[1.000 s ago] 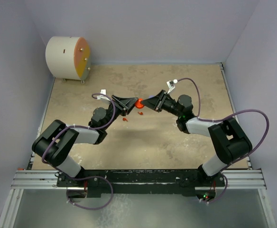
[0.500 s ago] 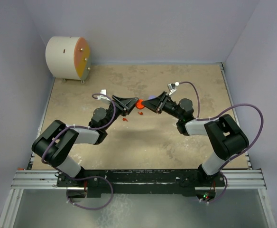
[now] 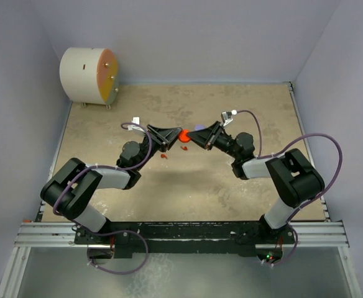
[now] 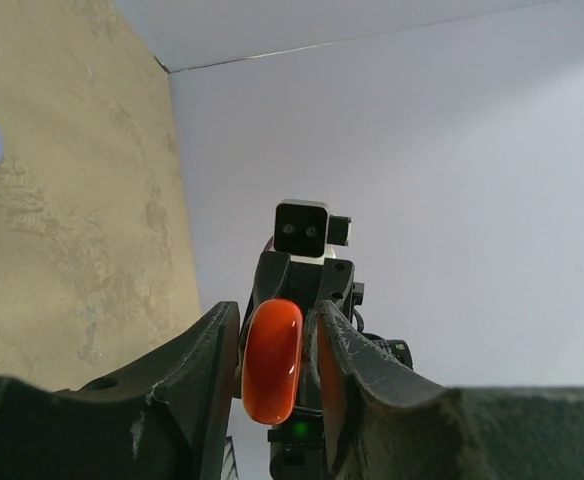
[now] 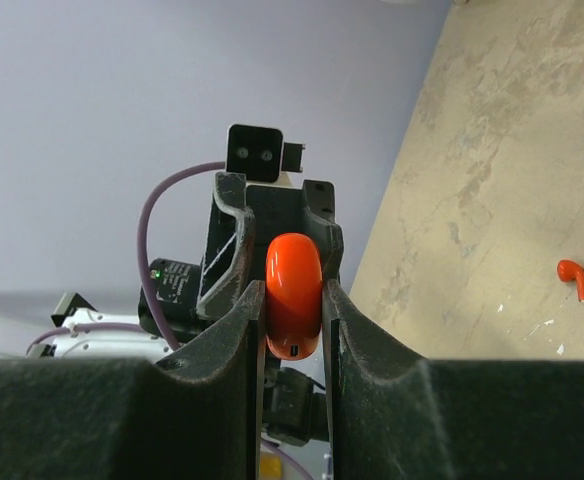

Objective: Insert the wireless bluetooth earbuds into the charging case
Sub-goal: Open the charging case.

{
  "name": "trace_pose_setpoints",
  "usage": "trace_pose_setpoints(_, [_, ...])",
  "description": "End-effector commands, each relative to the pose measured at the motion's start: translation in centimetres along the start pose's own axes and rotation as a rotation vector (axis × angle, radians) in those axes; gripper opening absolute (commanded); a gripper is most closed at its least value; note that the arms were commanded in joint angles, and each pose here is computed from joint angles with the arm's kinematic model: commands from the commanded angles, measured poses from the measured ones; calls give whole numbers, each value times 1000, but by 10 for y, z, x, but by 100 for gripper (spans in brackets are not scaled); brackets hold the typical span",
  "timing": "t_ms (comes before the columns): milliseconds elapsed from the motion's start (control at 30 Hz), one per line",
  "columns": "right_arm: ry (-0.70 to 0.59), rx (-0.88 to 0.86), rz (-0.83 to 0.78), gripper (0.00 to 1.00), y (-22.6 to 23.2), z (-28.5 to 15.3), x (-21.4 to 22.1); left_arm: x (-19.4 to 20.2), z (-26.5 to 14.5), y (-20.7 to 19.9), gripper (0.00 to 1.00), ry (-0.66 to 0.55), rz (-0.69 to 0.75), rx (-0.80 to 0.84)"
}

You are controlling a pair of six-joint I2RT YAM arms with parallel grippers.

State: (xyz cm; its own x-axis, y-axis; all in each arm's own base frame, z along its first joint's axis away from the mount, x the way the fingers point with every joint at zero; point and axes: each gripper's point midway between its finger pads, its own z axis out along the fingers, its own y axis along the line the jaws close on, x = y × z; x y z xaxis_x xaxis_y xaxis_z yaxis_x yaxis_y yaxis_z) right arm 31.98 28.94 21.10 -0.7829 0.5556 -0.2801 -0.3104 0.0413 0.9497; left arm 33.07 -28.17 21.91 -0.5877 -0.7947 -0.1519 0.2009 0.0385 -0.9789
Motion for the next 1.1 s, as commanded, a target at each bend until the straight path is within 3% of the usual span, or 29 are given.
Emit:
trace_pose_setpoints(0, [-61,-66,-12,3,19,-1,-11,-3,5,-34,35,-17,34,99])
trace_pose_setpoints(333, [-131,-93,-1,2,25,0,-24,-2,5,-36,35,-14,37,95])
trace_pose_setpoints(1067, [-137,-80,20,1,18,-2,-22,-3,9,-37,36,-22,43,91])
